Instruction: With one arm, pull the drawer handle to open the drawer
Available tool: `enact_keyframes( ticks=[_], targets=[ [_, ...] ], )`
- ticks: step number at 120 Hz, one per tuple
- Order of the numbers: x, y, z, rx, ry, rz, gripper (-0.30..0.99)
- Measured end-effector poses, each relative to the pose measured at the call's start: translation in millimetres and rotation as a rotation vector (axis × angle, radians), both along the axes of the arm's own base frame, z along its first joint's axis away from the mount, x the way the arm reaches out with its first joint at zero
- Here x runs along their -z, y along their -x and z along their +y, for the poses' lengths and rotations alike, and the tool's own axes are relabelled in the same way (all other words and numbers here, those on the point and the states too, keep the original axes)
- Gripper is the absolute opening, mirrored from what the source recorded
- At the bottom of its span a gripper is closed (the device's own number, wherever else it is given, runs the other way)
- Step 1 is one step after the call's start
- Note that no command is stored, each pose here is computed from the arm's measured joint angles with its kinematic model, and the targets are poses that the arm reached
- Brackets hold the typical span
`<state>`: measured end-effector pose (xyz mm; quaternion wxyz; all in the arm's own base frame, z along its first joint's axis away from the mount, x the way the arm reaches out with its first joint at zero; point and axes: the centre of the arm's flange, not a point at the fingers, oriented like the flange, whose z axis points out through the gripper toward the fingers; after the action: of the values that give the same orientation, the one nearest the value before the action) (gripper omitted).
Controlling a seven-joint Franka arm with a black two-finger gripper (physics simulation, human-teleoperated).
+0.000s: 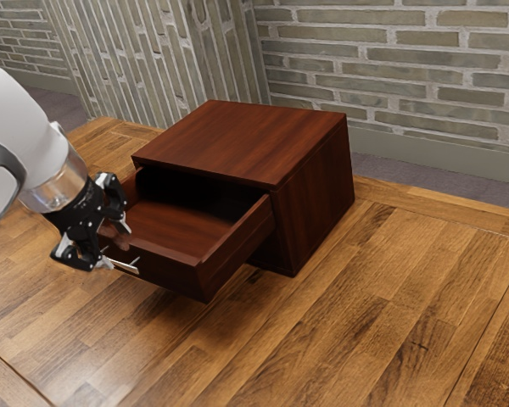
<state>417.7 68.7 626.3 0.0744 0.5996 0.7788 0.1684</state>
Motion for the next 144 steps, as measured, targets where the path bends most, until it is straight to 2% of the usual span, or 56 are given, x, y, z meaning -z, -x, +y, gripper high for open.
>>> enact_keyframes(
  ticks=[14, 28, 42, 57, 68, 89, 98, 109, 144],
  targets=[
    [-27, -17, -21, 0.028, -0.011, -0.018, 0.42],
    [-51, -46, -46, 0.063, -0.014, -0.027, 0.51],
    [-90, -85, -66, 0.082, 0.03, -0.038, 0.57],
    [-116, -107, -114, 0.159, 0.054, -0.015, 0.62],
    [-123, -107, -124, 0.247, 0.038, 0.029, 0.63],
    [-122, -105, -68, 0.498, -0.052, 0.133, 0.65],
    [-116, -105, -60, 0.634, -0.086, 0.188, 0.66],
    [-105, -109, -59, 0.817, -0.094, 0.246, 0.66],
    [-91, -106, -48, 1.237, -0.147, 0.332, 0.67]
  ],
)
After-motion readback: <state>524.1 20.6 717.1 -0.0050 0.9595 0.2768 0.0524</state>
